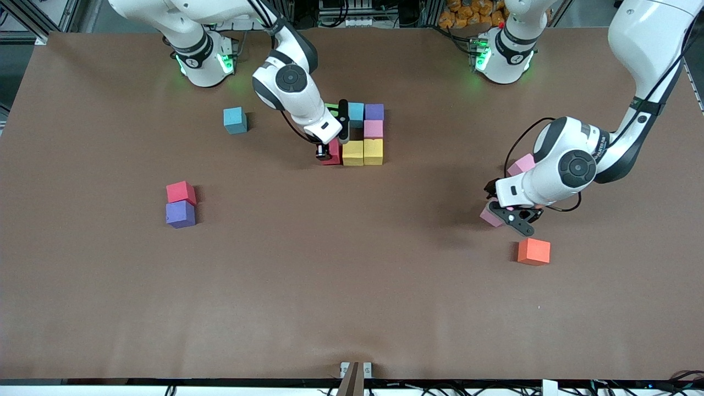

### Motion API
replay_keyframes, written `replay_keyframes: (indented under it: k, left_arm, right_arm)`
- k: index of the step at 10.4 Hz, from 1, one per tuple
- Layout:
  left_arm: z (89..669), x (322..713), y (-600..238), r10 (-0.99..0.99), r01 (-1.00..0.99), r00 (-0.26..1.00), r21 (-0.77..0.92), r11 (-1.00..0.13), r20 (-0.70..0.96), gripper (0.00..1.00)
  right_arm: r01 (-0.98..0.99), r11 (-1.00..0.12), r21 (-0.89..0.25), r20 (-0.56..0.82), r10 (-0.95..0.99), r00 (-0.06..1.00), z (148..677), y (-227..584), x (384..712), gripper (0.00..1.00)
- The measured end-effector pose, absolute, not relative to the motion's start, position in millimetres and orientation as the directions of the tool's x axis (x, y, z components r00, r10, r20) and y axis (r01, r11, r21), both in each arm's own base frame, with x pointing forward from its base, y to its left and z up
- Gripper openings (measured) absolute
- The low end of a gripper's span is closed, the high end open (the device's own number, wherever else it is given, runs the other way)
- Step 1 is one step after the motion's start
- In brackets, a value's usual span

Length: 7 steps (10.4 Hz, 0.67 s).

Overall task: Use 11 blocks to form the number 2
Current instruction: 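Grasp the lavender cube with the left gripper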

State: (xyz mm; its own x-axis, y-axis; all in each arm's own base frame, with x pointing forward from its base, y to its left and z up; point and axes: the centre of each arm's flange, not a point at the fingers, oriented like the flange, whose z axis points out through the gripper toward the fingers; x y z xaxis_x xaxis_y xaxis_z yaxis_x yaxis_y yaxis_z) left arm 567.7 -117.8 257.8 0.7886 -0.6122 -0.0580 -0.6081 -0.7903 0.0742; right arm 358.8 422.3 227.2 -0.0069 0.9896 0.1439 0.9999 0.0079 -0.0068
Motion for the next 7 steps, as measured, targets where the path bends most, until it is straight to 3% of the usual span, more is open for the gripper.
replay_keyframes:
  k: [7]
  left_arm:
    - [237.9,572.4,-102.7,-0.575,-0.571,0.817,0.081,-0.817,-0.044,1.0]
  right_arm:
    - [1.0,-0.005,-0.003,0.135,0.991,0.006,216.5,429.8,362.1,0.56]
